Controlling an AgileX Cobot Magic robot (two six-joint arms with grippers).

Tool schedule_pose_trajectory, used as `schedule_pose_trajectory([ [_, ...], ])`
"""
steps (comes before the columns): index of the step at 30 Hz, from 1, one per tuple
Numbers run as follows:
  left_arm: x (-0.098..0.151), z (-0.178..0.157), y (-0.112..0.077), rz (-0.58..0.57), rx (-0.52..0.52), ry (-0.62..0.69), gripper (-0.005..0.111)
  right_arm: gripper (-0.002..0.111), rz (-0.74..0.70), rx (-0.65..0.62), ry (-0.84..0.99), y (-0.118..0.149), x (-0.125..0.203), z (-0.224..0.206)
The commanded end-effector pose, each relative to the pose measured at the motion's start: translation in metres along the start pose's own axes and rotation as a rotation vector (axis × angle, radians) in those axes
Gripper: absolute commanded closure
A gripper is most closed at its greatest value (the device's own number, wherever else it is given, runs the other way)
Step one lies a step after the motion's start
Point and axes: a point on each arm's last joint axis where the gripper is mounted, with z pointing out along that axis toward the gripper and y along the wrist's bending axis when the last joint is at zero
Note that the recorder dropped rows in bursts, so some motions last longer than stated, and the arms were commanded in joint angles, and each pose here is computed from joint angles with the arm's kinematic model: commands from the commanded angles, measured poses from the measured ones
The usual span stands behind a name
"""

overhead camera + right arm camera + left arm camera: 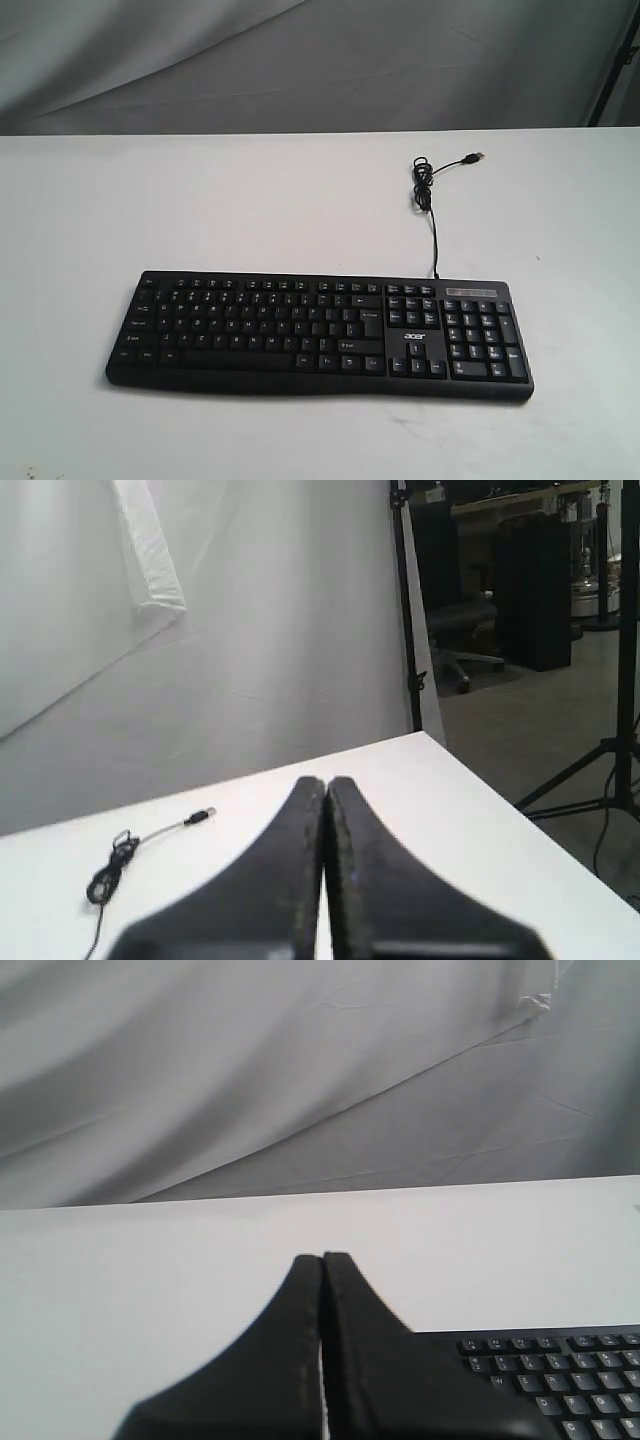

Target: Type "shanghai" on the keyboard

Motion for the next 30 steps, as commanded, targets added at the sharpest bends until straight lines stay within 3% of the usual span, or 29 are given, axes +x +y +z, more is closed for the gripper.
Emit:
schedule_pose_trajectory([
  [1, 0.000, 0.000, 0.000, -0.002, 0.007, -0.007, 0.107, 0.108, -0.099, 0.010, 0.019, -0.003, 0.013, -0.003],
  [4, 0.000, 0.000, 0.000, -0.002, 0.007, -0.007, 0.107, 0.108, -0.196, 0.021, 0.110, -0.005, 0.022, -0.006],
  [10, 0.000, 0.000, 0.000, -0.002, 0.007, -0.007, 0.107, 0.108, -0.189, 0.032, 0.256, -0.007, 0.036, -0.011],
  [30, 0.000, 0.000, 0.000, -0.002, 0.007, -0.007, 0.107, 0.108, -0.184, 0.031, 0.256, -0.007, 0.036, -0.011],
])
